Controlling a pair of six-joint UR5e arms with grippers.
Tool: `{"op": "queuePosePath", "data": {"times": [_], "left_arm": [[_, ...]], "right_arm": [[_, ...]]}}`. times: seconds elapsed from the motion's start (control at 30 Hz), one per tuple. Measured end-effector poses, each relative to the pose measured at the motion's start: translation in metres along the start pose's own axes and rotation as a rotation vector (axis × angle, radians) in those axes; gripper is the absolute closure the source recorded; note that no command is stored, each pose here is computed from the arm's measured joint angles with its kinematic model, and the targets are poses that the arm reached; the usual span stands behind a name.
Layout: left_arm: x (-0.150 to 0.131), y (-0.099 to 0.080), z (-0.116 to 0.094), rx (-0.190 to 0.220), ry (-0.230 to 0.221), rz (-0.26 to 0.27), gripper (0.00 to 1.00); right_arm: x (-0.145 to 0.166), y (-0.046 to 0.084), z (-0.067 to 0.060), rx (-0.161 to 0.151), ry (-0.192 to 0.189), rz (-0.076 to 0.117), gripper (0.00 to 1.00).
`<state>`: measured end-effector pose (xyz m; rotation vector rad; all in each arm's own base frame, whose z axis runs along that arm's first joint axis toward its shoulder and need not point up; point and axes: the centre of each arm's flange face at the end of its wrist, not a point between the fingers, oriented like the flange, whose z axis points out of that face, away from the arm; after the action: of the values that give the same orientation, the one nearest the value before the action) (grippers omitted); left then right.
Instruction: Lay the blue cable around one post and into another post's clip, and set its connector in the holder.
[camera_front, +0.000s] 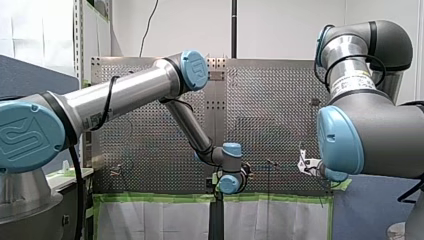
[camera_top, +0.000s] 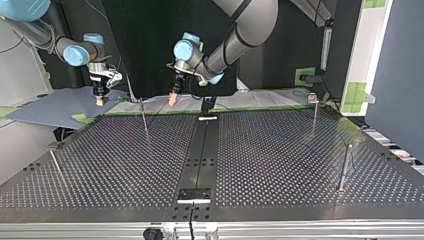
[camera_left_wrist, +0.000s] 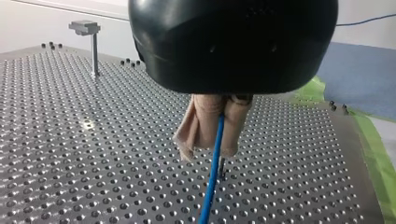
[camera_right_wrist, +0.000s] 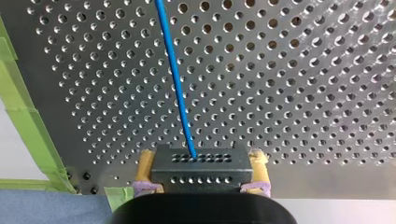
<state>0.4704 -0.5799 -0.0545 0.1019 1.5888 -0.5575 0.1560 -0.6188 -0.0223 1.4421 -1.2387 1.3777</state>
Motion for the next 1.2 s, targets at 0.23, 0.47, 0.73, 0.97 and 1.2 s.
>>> {"op": "queuePosePath", "data": {"times": [0.23, 0.47, 0.73, 0.97, 1.2], "left_arm": [[-0.003, 0.003, 0.005, 0.008, -0.002, -0.013, 1.0], [0.005, 0.004, 0.013, 0.014, 0.013, -0.032, 1.0], [0.016, 0.007, 0.018, 0.01, 0.027, -0.04, 1.0], [0.014, 0.008, 0.022, 0.013, 0.025, -0.044, 1.0], [0.016, 0.011, 0.022, 0.013, 0.027, -0.044, 1.0]], "right_arm": [[0.0, 0.0, 0.001, 0.002, 0.009, 0.003, 0.99], [0.001, -0.001, 0.003, 0.006, 0.01, 0.003, 0.99], [0.002, 0.0, 0.003, 0.005, 0.011, 0.004, 0.99], [0.002, 0.002, 0.004, 0.001, 0.017, 0.003, 0.99], [0.004, 0.004, 0.007, -0.003, 0.033, 0.01, 0.99]]}}
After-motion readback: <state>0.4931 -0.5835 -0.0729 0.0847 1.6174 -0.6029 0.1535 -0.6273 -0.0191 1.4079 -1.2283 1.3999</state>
